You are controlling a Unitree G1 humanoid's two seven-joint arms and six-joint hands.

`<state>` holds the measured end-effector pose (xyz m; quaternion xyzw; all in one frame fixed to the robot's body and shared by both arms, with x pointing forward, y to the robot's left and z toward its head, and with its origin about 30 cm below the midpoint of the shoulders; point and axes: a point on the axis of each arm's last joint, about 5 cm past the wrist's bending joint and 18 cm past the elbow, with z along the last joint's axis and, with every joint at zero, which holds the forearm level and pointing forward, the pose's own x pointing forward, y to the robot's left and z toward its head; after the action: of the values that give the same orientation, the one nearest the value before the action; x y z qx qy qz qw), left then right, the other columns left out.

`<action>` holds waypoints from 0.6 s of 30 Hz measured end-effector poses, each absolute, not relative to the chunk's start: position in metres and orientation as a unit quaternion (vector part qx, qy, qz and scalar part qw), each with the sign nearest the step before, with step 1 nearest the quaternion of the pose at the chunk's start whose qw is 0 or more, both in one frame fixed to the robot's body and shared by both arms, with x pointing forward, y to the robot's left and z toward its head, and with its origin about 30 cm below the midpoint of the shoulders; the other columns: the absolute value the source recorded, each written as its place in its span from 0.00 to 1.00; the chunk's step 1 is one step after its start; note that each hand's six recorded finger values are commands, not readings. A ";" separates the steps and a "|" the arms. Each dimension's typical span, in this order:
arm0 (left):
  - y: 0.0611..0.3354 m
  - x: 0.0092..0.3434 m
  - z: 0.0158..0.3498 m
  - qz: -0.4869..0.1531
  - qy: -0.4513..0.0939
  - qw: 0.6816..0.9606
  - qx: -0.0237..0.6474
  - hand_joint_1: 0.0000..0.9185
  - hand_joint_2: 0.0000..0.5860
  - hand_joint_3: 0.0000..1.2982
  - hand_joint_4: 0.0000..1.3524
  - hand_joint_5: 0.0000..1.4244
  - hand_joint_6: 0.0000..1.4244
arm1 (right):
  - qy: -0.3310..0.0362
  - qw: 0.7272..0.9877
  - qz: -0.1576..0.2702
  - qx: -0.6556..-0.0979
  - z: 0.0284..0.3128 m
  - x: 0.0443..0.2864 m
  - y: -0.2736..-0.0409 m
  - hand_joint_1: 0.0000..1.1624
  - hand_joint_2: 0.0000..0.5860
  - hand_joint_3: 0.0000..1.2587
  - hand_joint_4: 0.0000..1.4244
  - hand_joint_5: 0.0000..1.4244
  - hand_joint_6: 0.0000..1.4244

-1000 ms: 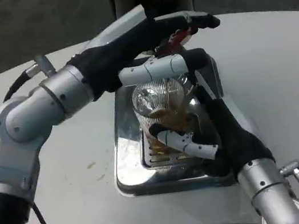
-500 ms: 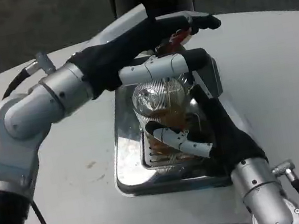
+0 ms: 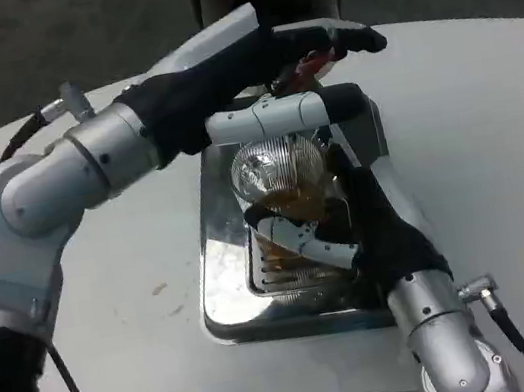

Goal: Grasp the cup under the faucet to collect the drink, then remove the cup.

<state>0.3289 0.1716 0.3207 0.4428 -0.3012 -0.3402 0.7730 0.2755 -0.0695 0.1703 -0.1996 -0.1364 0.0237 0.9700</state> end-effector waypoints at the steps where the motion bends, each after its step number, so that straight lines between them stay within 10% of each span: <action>1: 0.172 0.329 0.321 -0.340 -0.301 0.773 0.443 0.00 0.00 0.19 0.11 0.10 0.09 | -0.136 0.970 0.023 -0.200 0.170 0.276 -0.069 0.58 0.38 0.00 0.01 0.05 0.05; 18: 0.173 0.329 0.325 -0.342 -0.300 0.769 0.449 0.00 0.00 0.19 0.11 0.10 0.09 | -0.131 0.972 0.006 -0.193 0.164 0.282 -0.057 0.59 0.39 0.00 0.05 0.08 0.06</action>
<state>0.3289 0.1726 0.3248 0.4490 -0.3001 -0.3421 0.7690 0.2820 -0.0567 0.1638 -0.1927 -0.1309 0.0057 0.9725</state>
